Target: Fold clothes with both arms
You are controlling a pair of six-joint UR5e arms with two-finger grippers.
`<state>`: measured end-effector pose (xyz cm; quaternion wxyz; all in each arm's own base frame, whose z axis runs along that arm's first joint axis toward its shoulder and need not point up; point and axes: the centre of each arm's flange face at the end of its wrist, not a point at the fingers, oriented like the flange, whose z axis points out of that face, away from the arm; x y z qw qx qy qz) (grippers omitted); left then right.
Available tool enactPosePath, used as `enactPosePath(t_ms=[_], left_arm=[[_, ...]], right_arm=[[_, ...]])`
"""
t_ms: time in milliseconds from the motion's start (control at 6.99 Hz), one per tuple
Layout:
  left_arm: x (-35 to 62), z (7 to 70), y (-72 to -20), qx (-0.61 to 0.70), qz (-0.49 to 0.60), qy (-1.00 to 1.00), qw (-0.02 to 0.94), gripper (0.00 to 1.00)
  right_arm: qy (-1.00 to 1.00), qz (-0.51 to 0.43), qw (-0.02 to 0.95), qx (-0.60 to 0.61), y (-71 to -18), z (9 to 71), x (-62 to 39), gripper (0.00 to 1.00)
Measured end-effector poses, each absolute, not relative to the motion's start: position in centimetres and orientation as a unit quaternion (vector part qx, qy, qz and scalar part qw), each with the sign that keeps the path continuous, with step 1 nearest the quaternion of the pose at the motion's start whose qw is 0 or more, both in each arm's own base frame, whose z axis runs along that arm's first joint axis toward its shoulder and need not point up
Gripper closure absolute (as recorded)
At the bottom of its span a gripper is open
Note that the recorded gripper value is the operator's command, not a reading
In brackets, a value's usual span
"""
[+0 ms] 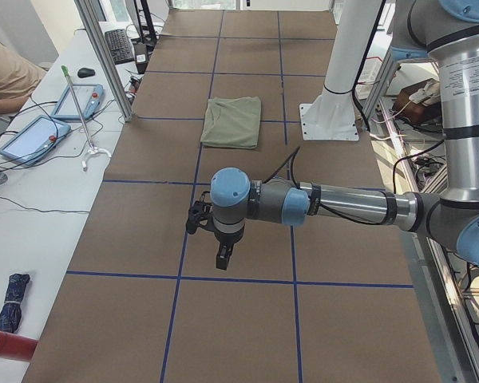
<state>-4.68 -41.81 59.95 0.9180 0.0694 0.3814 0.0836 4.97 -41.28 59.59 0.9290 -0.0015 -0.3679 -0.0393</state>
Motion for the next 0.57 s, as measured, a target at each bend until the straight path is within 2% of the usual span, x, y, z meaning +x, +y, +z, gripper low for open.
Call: enactPosePath(t_ms=[573], left_arm=[[-4.71,60.65,-41.11,0.062,0.08,0.381,0.919,0.0]], right_arm=[[-0.371,-0.038,0.928,0.0,-40.73,58.97,4.91,0.0]])
